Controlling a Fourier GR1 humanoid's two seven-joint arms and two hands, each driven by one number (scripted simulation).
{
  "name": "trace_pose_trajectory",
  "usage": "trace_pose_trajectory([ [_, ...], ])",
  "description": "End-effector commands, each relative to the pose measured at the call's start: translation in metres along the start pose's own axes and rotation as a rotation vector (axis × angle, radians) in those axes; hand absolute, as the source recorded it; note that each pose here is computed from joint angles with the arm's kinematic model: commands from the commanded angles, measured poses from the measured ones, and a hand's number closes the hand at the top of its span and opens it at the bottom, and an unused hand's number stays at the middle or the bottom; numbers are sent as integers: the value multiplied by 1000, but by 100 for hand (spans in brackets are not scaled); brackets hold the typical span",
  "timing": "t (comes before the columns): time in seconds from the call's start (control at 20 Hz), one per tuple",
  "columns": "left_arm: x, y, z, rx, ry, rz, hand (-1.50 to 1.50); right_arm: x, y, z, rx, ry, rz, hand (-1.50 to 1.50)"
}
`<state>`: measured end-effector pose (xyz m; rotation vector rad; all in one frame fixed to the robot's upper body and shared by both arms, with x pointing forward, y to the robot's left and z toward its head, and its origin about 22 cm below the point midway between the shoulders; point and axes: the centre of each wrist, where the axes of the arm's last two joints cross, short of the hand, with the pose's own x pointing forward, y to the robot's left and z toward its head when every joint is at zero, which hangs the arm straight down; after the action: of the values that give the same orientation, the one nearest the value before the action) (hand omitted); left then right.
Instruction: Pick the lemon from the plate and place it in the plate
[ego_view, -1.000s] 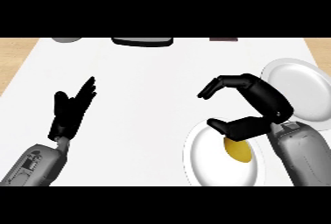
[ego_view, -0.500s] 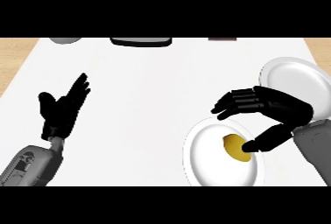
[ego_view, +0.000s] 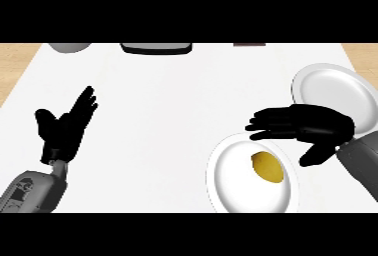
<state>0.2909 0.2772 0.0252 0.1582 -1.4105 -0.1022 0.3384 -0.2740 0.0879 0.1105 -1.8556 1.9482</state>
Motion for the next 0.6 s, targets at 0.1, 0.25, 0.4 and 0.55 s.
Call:
trace_pose_trajectory([
  [0.1, -6, 17, 1, 11, 19, 1, 0, 3, 3, -3, 156, -71, 74, -150],
  [0.25, -19, -12, 9, 23, 0, 7, 0, 8, 8, -1, 214, 0, 115, -150],
  [0.4, 1, 20, -5, 35, 4, 7, 0, 19, 21, -23, 290, 44, 170, -150],
  [0.55, -5, 17, 11, 18, 4, 7, 0, 33, 27, -13, 321, 53, 287, -150],
])
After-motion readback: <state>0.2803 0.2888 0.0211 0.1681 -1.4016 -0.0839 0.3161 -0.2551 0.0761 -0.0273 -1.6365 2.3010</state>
